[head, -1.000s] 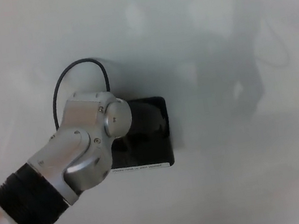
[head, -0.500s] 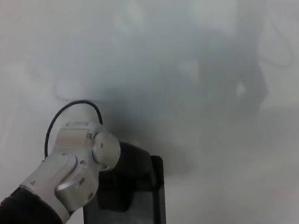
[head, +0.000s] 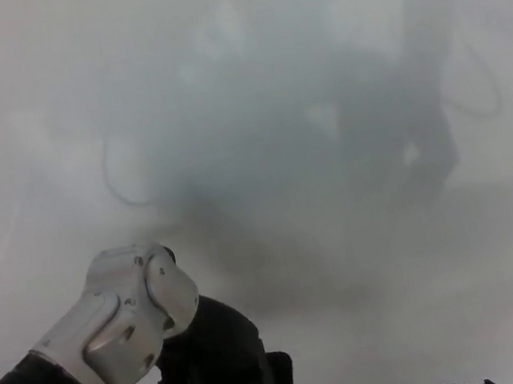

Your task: A magnetic marker holder is on the left hand side of the white board, the robot put the index and middle finger into the opening of the container and pull off the magnetic holder and hand it to a human on the left hand side.

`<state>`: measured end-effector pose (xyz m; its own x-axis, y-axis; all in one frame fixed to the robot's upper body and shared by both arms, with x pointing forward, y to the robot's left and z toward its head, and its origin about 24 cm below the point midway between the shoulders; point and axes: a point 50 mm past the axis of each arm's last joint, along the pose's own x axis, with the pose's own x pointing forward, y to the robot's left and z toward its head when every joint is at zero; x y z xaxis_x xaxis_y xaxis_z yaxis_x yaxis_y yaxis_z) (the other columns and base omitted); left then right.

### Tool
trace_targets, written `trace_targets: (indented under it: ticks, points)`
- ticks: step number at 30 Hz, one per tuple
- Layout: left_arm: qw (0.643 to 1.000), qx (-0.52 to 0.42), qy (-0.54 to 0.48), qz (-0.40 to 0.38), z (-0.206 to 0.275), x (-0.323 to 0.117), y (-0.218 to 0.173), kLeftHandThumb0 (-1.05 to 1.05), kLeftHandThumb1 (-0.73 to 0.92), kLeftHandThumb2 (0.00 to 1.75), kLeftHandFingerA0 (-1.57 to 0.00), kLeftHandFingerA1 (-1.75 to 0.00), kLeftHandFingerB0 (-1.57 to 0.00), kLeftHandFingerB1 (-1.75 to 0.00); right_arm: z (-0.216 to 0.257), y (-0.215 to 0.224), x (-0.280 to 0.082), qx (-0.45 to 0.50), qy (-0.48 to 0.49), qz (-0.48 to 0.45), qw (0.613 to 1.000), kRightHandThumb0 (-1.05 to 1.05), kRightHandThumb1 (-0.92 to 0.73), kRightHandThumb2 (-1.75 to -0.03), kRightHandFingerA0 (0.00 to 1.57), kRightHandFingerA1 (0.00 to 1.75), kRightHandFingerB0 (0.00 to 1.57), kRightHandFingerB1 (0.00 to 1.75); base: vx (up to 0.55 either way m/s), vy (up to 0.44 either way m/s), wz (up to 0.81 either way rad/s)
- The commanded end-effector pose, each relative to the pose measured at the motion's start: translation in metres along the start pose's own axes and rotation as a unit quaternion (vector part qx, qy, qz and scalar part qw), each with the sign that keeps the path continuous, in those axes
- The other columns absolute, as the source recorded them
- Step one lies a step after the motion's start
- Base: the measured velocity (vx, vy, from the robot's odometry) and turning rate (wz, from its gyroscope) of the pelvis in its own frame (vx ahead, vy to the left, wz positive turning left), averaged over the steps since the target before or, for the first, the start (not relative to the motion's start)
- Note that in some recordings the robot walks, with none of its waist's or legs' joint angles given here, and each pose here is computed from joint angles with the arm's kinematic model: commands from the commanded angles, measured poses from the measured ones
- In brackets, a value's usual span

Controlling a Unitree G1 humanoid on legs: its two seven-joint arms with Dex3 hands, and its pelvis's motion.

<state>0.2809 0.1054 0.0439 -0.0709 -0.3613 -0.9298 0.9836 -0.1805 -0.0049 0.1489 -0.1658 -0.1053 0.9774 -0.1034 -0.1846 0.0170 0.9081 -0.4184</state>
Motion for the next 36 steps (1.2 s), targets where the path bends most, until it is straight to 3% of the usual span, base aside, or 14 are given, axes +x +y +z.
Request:
trace_targets:
  ticks: [1,2,8,9,12,21,26,28,29,30,31,34,35,36]
  points:
    - [0.903,-0.206,-0.331,-0.179,0.007,-0.012,-0.046,-0.47,0.65,1.16,-1.11,-1.12,-0.97,-1.02,-0.001,-0.01,0.002,-0.005,-0.008,-0.008,1.0,-0.47,-0.64,-0.6,0.89,0.69,0.52,0.53,0.0,0.0,0.0]
    - [0.879,-0.229,-0.375,-0.184,0.01,-0.014,-0.049,-0.47,0.81,0.91,-1.06,-1.19,-0.94,-1.04,-0.001,-0.01,0.002,-0.007,-0.008,-0.008,1.0,-0.47,-0.65,-0.6,0.89,0.73,0.53,0.53,0.0,0.0,0.0]
    - [0.704,-0.274,-0.622,-0.206,0.025,-0.02,-0.067,-0.51,0.79,0.87,-0.96,-1.3,-0.96,-0.85,0.0,-0.007,0.003,-0.004,-0.006,-0.006,1.0,-0.5,-0.65,-0.6,0.9,0.77,0.54,0.54,0.0,0.0,0.0]
    - [0.677,-0.265,-0.657,-0.2,0.03,-0.022,-0.07,-0.64,0.77,0.66,-0.96,-1.41,-1.01,-0.69,0.0,-0.008,0.004,-0.004,-0.008,-0.006,1.0,-0.47,-0.64,-0.59,0.95,0.77,0.55,0.55,0.0,0.0,0.0]
    - [0.568,-0.272,-0.762,-0.149,0.038,-0.031,-0.081,-0.56,0.77,0.61,-0.99,-1.0,-0.95,-0.57,0.002,-0.009,0.006,-0.008,-0.014,-0.012,1.0,-0.47,-0.64,-0.59,0.9,0.72,0.54,0.55,0.0,0.0,0.0]
    - [0.44,-0.306,-0.841,-0.069,0.02,-0.042,-0.103,-0.48,0.87,0.67,-0.84,-0.92,-0.68,-0.58,0.001,-0.008,0.007,-0.012,-0.007,-0.006,1.0,-0.47,-0.65,-0.6,0.88,0.69,0.53,0.56,0.0,0.0,0.0]
    - [0.42,-0.306,-0.852,-0.059,-0.003,-0.044,-0.107,-0.55,0.83,0.65,-0.98,-0.83,-0.8,-0.52,-0.002,-0.007,0.003,-0.016,-0.004,0.002,1.0,-0.48,-0.66,-0.6,0.88,0.69,0.53,0.57,0.0,0.0,0.0]
    - [0.417,-0.266,-0.868,-0.044,-0.016,-0.048,-0.107,-0.55,0.74,0.63,-0.78,-0.61,-0.54,-0.38,-0.002,-0.007,0.002,-0.013,-0.003,0.004,1.0,-0.48,-0.66,-0.6,0.89,0.68,0.53,0.56,0.0,0.0,0.0]
    - [0.414,-0.252,-0.874,-0.029,-0.019,-0.05,-0.112,-0.72,0.52,0.93,-0.71,-0.69,-0.32,-0.51,-0.002,-0.006,0.001,-0.01,-0.001,0.008,1.0,-0.46,-0.65,-0.6,0.89,0.69,0.53,0.56,0.0,0.0,0.0]
    - [0.413,-0.25,-0.875,-0.025,-0.019,-0.051,-0.113,-0.72,0.52,0.93,-0.71,-0.69,-0.32,-0.51,-0.002,-0.006,0.001,-0.01,-0.001,0.009,1.0,-0.46,-0.65,-0.6,0.89,0.69,0.53,0.56,0.0,0.0,0.0]
    - [0.409,-0.235,-0.882,0.001,-0.019,-0.055,-0.116,-0.78,0.69,0.61,-0.65,-0.52,-0.33,-0.39,-0.002,-0.006,0.001,-0.014,-0.002,0.01,1.0,-0.46,-0.65,-0.6,0.88,0.69,0.53,0.55,0.0,0.0,0.0]
    - [0.408,-0.226,-0.884,0.014,-0.019,-0.058,-0.12,-0.85,0.78,0.63,-0.57,-0.49,-0.32,-0.39,-0.004,-0.006,0.0,-0.015,0.004,0.01,1.0,-0.47,-0.66,-0.6,0.89,0.69,0.53,0.56,0.0,0.0,0.0]
    - [0.408,-0.221,-0.886,0.012,-0.019,-0.059,-0.122,-0.87,0.62,1.04,-0.43,-0.56,-0.25,-0.5,-0.004,-0.005,-0.001,-0.014,0.005,0.01,1.0,-0.46,-0.65,-0.59,0.88,0.69,0.53,0.55,0.0,0.0,0.0]
    - [0.408,-0.215,-0.887,0.009,-0.02,-0.061,-0.124,-0.87,0.62,1.04,-0.43,-0.56,-0.25,-0.5,-0.004,-0.005,-0.001,-0.014,0.005,0.01,1.0,-0.46,-0.65,-0.59,0.88,0.69,0.53,0.55,0.0,0.0,0.0]
